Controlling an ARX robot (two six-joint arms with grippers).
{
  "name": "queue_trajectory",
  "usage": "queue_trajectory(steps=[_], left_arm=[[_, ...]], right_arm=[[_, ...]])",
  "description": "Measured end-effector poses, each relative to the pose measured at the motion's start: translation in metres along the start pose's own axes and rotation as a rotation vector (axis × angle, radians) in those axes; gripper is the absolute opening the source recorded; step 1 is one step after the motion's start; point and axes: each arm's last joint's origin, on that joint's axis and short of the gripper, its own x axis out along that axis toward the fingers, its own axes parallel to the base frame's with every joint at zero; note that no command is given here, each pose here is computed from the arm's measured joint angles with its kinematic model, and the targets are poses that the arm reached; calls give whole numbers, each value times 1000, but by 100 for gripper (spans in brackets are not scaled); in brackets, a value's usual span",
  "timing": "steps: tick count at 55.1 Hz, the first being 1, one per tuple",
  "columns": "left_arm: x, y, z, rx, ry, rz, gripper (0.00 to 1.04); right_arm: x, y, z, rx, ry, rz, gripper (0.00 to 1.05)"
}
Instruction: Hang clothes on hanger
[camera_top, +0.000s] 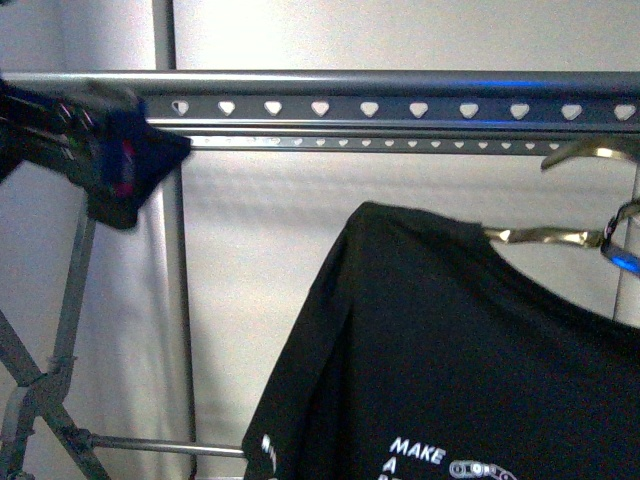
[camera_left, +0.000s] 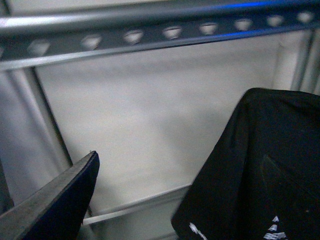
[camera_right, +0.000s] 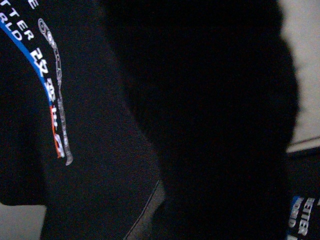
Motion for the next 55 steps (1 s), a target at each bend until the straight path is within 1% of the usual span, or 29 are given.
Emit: queue_trajectory(steps=[1,2,3,5,9,11,14,16,20,21,24,25,28,33,35,41,44,51,55], left_arm=[[-2,4,1,-54,14,13,98],[-7,9,3,-143,29,38,98],[-9,11,4,-181,32,52,98],[-14,12,7,-242,37,44,98],[-25,11,12,-327,19,2,98],[-30,8,16,-323,32,50,94],[-45,4,16,-282,75,168,85],[-56,1,11,-244,96,218,80],[-78,-7,-3,-173,113,270,68],[-81,-8,-5,-164,115,271,66],[-95,-12,-19,-140,121,262,55],[-97,-13,-22,-136,123,260,53],[-105,-14,-34,-120,135,260,43],[-115,-14,-49,-113,151,262,29],[-121,-15,-56,-111,151,264,20],[-130,-15,-65,-106,147,256,2],[-136,-12,-71,-103,149,237,4],[-146,-9,-80,-101,149,268,4],[-151,-10,-85,-101,147,264,4]], right_arm=[[-3,-2,3,31,2,1,8],[-7,-4,8,80,2,7,8],[-9,-6,11,113,1,13,8],[-12,-10,16,158,7,18,8],[-17,-20,26,267,12,26,8],[-18,-25,31,313,13,36,8],[-19,-32,38,409,12,56,8],[-18,-38,42,457,11,61,8],[-14,-52,50,566,12,74,8],[-14,-53,50,581,12,77,8],[-9,-64,57,672,13,78,8],[-7,-68,60,697,13,70,8],[-3,-74,65,746,20,61,8],[8,-78,69,797,45,71,8],[16,-80,70,830,57,67,8],[30,-83,73,880,75,64,8],[35,-83,72,887,83,63,8],[40,-80,73,886,72,54,8],[44,-74,68,891,66,51,8]])
